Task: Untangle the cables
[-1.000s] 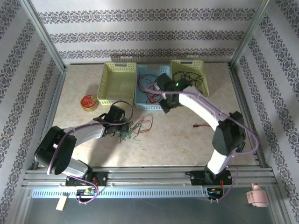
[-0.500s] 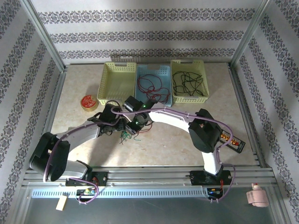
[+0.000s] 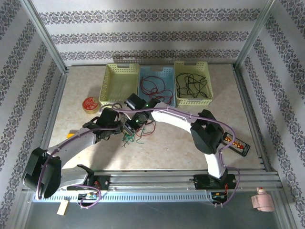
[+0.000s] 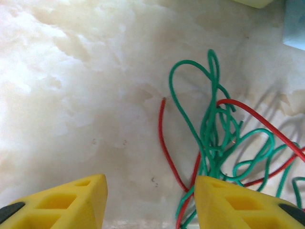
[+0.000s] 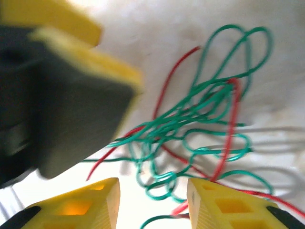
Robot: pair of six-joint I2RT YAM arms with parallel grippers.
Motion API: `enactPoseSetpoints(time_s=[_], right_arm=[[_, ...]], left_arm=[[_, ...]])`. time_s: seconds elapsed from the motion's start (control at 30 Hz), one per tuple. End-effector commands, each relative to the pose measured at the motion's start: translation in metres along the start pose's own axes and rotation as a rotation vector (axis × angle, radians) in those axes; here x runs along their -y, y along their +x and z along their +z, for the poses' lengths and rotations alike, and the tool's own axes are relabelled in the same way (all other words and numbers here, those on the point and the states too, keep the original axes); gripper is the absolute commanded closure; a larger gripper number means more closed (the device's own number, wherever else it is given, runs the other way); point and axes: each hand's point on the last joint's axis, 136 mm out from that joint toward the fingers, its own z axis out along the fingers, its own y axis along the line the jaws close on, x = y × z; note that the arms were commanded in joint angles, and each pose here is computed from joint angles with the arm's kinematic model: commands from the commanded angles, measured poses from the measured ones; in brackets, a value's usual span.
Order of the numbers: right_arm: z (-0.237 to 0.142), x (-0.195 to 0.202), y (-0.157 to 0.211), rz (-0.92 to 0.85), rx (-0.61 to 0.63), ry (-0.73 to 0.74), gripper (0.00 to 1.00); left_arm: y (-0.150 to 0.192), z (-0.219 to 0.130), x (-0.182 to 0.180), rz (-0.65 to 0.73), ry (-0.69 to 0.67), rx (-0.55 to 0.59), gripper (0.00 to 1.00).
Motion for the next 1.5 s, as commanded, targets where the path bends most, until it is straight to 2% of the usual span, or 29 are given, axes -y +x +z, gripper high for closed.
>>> enactPoseSetpoints(time_s=[0.0, 0.27, 0.47, 0.53, 0.67, 0.7, 1.0, 1.13, 1.27, 1.47], right_arm=[[0.000, 0.021, -0.016, 0.039, 0.047, 0.066, 0.58], [0.011, 0.037, -0.009, 0.081, 0.019, 0.094, 0.58], [0.026, 0.028, -0.003, 0.079, -0.009, 0.054, 0.62], [0.028, 0.026, -0.002, 0.075, -0.012, 0.051, 0.69], [0.021, 0.027, -0.001, 0.071, -0.001, 0.056, 0.98], [0.018, 0.028, 0.000, 0.073, 0.005, 0.059, 1.00], [-0.021, 0.020, -0.002, 0.065, 0.081, 0.040, 1.00], [-0.026, 0.018, 0.001, 0.072, 0.086, 0.033, 1.00], [-0.029, 0.025, 0.002, 0.101, 0.093, 0.050, 1.00], [-0.035, 0.036, -0.001, 0.153, 0.126, 0.041, 1.00]], left_arm=[[0.003, 0.001, -0.002, 0.007, -0.003, -0.016, 0.49], [0.008, 0.013, 0.004, 0.037, 0.025, -0.051, 0.49], [0.013, 0.020, 0.010, 0.059, 0.050, -0.073, 0.49], [0.013, 0.023, 0.011, 0.057, 0.050, -0.080, 0.49], [0.010, 0.032, 0.020, 0.058, 0.077, -0.086, 0.49], [0.009, 0.034, 0.022, 0.058, 0.075, -0.091, 0.50], [0.002, 0.059, 0.034, 0.063, 0.076, -0.125, 0.54], [0.001, 0.063, 0.046, 0.077, 0.118, -0.138, 0.54], [0.000, 0.054, 0.060, 0.126, 0.202, -0.133, 0.53], [0.004, 0.032, 0.063, 0.196, 0.259, -0.122, 0.52]])
